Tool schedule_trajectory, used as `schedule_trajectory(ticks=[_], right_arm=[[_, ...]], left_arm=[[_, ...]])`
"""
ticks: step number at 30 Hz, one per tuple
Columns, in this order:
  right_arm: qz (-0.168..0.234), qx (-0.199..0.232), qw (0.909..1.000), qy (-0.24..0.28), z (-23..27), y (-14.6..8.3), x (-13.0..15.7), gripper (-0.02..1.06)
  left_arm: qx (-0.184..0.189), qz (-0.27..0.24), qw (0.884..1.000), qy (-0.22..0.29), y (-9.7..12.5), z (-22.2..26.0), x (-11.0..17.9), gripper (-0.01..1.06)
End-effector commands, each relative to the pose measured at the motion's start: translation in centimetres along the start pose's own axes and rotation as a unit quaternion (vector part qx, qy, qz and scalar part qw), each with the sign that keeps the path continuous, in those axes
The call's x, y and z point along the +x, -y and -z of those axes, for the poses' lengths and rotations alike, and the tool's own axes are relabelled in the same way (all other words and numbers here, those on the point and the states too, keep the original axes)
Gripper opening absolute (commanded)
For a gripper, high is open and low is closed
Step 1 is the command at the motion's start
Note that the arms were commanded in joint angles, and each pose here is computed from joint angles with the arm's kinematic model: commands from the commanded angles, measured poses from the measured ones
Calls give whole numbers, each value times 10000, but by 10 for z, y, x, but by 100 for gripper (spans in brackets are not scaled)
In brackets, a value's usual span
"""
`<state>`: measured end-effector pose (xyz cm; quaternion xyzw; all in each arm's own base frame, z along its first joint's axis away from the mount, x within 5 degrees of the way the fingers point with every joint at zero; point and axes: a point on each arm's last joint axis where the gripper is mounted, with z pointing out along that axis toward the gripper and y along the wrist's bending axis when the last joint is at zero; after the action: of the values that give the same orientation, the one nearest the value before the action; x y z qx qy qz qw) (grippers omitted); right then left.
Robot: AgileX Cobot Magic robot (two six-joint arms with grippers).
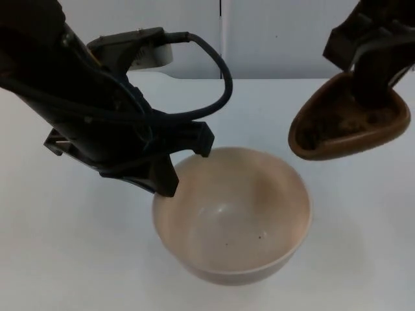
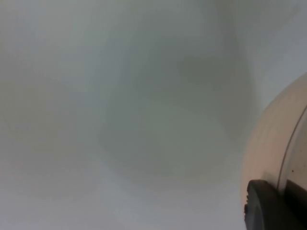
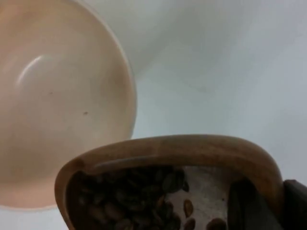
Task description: Pick up the bowl with the left hand and pour the coffee beans from the cup into the bowl with the right hand.
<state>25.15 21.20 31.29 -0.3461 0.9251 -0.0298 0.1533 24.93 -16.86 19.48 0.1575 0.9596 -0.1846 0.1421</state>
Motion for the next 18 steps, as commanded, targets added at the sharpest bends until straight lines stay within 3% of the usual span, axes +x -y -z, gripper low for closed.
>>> schedule_trajectory(ticks=[1,7,11,18], right_arm=[[82,332,9994,105,6,-5,1,0],[254,770,9958,418,11,-18,-4,0],[503,1116,9884,896,18,-33,-10,0],[945,1527,9757,1254,26,-47,-13,0]], left_arm=[[-8,-18,10000,42,1,1,-1,0],[-6,-18,10000,23,2,1,-1,0],[-6,-18,10000,23,2,1,-1,0],[-6,-18,10000,23,2,1,-1,0]])
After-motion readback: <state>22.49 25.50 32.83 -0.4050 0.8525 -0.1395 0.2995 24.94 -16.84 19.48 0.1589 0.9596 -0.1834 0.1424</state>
